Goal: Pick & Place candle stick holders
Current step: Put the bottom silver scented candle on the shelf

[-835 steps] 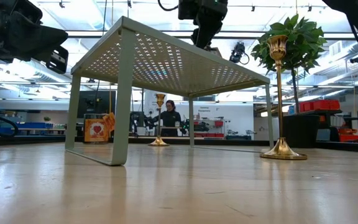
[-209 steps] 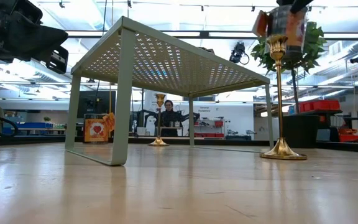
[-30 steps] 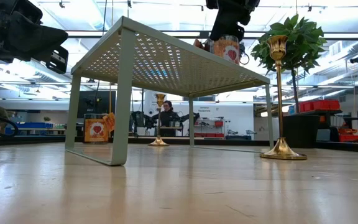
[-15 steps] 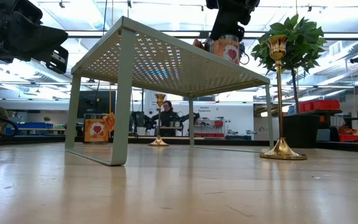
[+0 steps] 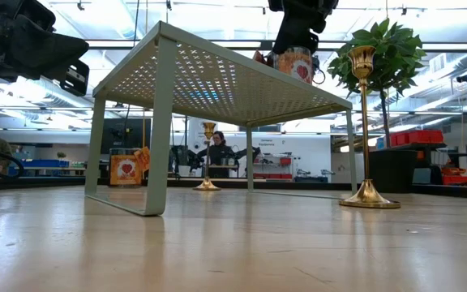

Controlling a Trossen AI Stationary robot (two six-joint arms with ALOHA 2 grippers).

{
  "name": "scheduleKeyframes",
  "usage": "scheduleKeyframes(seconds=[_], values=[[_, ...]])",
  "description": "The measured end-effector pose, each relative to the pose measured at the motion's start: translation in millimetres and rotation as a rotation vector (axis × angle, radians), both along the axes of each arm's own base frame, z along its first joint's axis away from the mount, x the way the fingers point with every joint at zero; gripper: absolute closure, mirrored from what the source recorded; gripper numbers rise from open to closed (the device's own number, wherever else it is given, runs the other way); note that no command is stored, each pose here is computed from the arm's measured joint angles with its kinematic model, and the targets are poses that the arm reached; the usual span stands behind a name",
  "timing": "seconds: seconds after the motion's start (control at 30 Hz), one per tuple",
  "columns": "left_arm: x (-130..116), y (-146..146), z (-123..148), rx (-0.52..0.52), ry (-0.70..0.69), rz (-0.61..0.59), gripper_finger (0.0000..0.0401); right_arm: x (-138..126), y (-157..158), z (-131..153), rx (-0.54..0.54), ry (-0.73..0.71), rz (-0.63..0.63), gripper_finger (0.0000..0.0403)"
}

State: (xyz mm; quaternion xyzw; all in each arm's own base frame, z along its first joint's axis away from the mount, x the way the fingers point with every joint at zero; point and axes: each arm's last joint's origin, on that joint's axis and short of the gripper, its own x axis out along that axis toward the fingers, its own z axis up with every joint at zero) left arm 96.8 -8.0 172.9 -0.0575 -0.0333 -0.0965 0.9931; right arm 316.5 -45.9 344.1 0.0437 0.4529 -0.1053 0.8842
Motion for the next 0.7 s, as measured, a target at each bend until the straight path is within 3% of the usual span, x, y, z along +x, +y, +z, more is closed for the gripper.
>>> scheduleKeyframes(seconds=[0.7], values=[[0.0, 0.0, 0.0, 0.000, 0.000, 0.000, 0.0376, -1.3, 0.3, -0.7, -0.002, 0.016, 0.014, 0.0003]])
